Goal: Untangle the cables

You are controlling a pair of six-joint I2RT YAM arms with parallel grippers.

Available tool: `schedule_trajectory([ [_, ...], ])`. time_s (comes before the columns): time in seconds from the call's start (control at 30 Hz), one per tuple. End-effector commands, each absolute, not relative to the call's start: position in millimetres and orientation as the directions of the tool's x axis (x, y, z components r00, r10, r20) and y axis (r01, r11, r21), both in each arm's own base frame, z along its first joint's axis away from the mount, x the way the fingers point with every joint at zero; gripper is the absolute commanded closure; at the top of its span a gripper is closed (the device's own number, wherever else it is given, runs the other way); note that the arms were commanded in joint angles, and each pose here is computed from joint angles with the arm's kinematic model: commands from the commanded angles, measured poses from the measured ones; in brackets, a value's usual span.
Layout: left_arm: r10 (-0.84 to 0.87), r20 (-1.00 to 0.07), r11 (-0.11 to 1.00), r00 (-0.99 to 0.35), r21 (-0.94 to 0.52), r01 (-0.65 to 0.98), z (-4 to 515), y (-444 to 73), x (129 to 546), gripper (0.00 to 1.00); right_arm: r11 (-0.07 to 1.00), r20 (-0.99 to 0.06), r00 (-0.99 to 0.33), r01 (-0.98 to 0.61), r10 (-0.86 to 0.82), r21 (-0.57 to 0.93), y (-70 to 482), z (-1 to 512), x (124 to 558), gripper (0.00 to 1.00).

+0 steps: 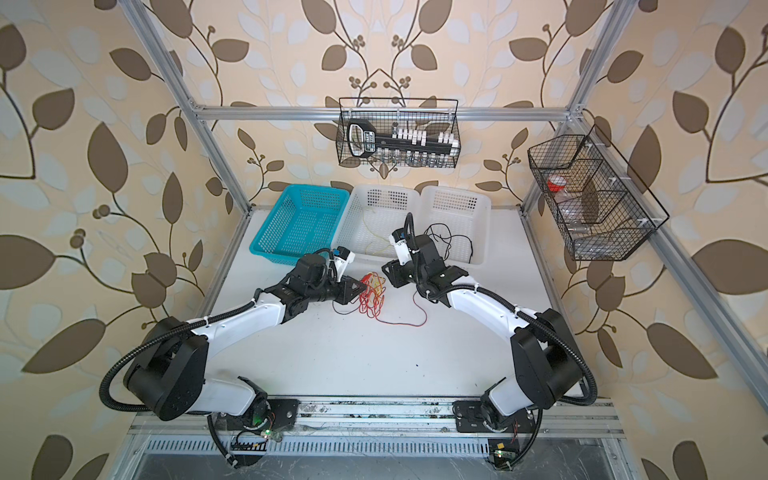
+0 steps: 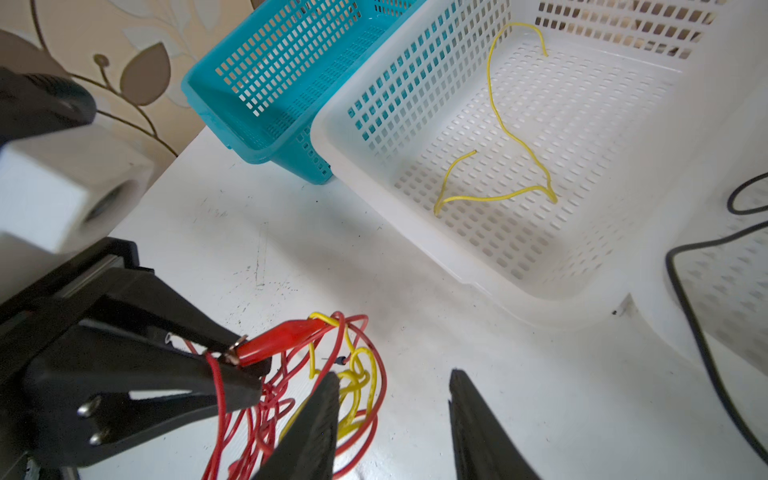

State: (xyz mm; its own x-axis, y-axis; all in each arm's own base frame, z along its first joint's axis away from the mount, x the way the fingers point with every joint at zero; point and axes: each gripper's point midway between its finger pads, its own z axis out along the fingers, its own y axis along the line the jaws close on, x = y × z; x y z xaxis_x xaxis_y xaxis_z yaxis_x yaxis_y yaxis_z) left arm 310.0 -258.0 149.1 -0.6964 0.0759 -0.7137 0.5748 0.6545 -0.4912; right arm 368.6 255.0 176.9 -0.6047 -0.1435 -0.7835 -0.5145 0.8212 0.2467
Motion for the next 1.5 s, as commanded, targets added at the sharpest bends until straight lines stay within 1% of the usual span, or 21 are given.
schedule_trajectory([
  [0.0,0.12,-0.838,0.595,-0.533,-0.369,0.714,188,-267,308,1.0,0.817,-0.781,-0.604,-0.524,-0.157,0.241,253,179,362,0.59],
  [0.33,0.135,-0.93,0.59,-0.342,-0.202,0.782,212,-262,307,1.0,0.791,-0.763,-0.63,-0.538,-0.147,0.292,252,185,343,0.6],
  [0.57,0.183,-0.953,0.558,-0.242,-0.102,0.824,218,-263,302,1.0,0.789,-0.781,-0.61,-0.541,-0.13,0.291,248,204,337,0.62],
  [0.7,0.191,-0.954,0.561,-0.231,-0.087,0.823,220,-261,301,1.0,0.785,-0.79,-0.596,-0.556,-0.146,0.275,247,210,335,0.64],
  [0.9,0.2,-0.945,0.555,-0.261,-0.11,0.824,215,-263,301,1.0,0.749,-0.827,-0.54,-0.611,-0.157,0.257,260,229,327,0.66],
  [1.0,0.197,-0.945,0.553,-0.263,-0.114,0.825,214,-265,302,1.0,0.758,-0.825,-0.542,-0.604,-0.163,0.247,261,233,330,0.7],
  [1.17,0.205,-0.939,0.545,-0.275,-0.124,0.829,213,-266,302,1.0,0.738,-0.833,-0.525,-0.629,-0.173,0.243,270,238,329,0.7],
  [1.33,0.212,-0.931,0.551,-0.296,-0.137,0.823,209,-267,304,1.0,0.656,-0.848,-0.501,-0.7,-0.172,0.281,289,250,318,0.7],
  [1.47,0.211,-0.929,0.558,-0.303,-0.14,0.818,208,-266,305,1.0,0.62,-0.835,-0.518,-0.721,-0.187,0.309,303,246,313,0.7],
])
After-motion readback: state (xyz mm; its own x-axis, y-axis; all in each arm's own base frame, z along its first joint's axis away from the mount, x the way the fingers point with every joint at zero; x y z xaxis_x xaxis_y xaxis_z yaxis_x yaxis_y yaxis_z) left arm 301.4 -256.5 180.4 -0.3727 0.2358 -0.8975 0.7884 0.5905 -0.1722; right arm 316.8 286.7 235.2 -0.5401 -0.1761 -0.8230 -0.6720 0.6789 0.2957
